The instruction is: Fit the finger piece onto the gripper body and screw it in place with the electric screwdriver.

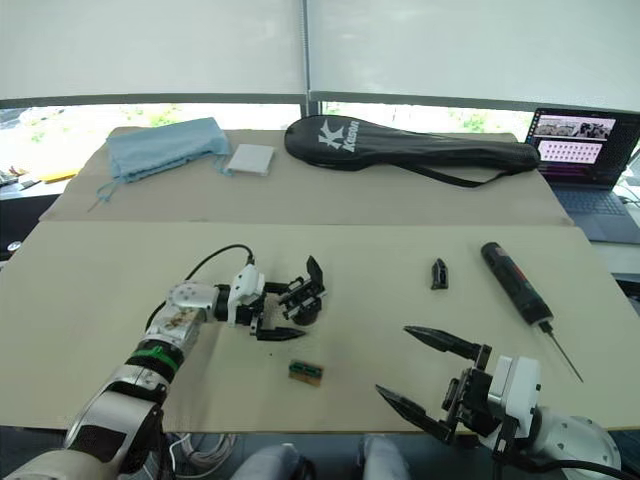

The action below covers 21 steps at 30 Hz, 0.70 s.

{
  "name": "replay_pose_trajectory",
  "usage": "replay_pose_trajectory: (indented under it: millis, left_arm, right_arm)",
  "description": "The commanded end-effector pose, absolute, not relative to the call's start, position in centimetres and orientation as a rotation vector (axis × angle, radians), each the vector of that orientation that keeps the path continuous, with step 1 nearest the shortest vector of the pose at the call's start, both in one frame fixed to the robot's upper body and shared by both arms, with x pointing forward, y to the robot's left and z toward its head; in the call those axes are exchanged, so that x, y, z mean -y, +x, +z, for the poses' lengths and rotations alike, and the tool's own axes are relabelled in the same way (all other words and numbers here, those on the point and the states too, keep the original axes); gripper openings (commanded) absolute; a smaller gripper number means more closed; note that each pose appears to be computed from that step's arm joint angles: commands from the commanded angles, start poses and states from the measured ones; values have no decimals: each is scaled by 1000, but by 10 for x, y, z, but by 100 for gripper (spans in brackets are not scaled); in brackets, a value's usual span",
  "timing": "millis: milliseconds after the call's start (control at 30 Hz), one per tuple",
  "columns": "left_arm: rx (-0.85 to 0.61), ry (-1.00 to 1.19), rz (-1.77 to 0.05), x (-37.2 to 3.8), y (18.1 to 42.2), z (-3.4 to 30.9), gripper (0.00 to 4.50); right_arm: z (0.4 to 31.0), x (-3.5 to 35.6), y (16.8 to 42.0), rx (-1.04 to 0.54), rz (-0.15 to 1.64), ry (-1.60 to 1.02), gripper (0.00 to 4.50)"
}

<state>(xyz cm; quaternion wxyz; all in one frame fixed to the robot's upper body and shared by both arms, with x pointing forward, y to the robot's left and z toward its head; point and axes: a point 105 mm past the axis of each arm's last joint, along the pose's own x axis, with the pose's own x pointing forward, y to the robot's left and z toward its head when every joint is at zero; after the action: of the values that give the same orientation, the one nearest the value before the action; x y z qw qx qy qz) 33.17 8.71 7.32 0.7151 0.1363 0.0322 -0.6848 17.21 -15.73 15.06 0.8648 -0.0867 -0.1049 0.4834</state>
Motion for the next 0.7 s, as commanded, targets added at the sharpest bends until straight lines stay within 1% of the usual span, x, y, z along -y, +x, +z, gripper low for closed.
replay_pose_trajectory:
  millis: [33, 100, 133, 233, 267, 300, 400, 500, 600, 667, 700]
  left_arm:
    - [-74, 349, -1489, -90, 343, 77, 443]
    - [-74, 352, -1495, -90, 344, 78, 443]
    - [-69, 365, -1505, -90, 343, 77, 420]
    - [-57, 368, -1527, -90, 338, 74, 320]
    - [-51, 361, -1523, -91, 337, 74, 267]
    - [-46, 351, -1518, -91, 337, 73, 228]
    - [-7, 305, -1489, -89, 335, 74, 228]
    - [38, 244, -1481, -89, 324, 80, 228]
    - [54, 235, -1421, -91, 314, 87, 228]
    - [51, 289, -1327, -93, 310, 92, 228]
    - [51, 281, -1240, -93, 311, 96, 228]
  right_arm:
    - [159, 156, 168, 249, 1024, -200, 450]
    - [158, 157, 166, 245, 1022, -201, 450]
    - [158, 157, 166, 243, 1021, -201, 450]
    - [157, 158, 164, 239, 1018, -202, 450]
    - [156, 158, 164, 239, 1018, -201, 450]
    - [156, 158, 164, 239, 1018, -201, 450]
    - [155, 157, 164, 238, 1021, -197, 450]
    - [154, 155, 164, 238, 1028, -194, 450]
    - [155, 154, 165, 240, 1033, -190, 450]
    - [154, 152, 164, 234, 1041, -183, 450]
    - [152, 151, 164, 227, 1049, -178, 450]
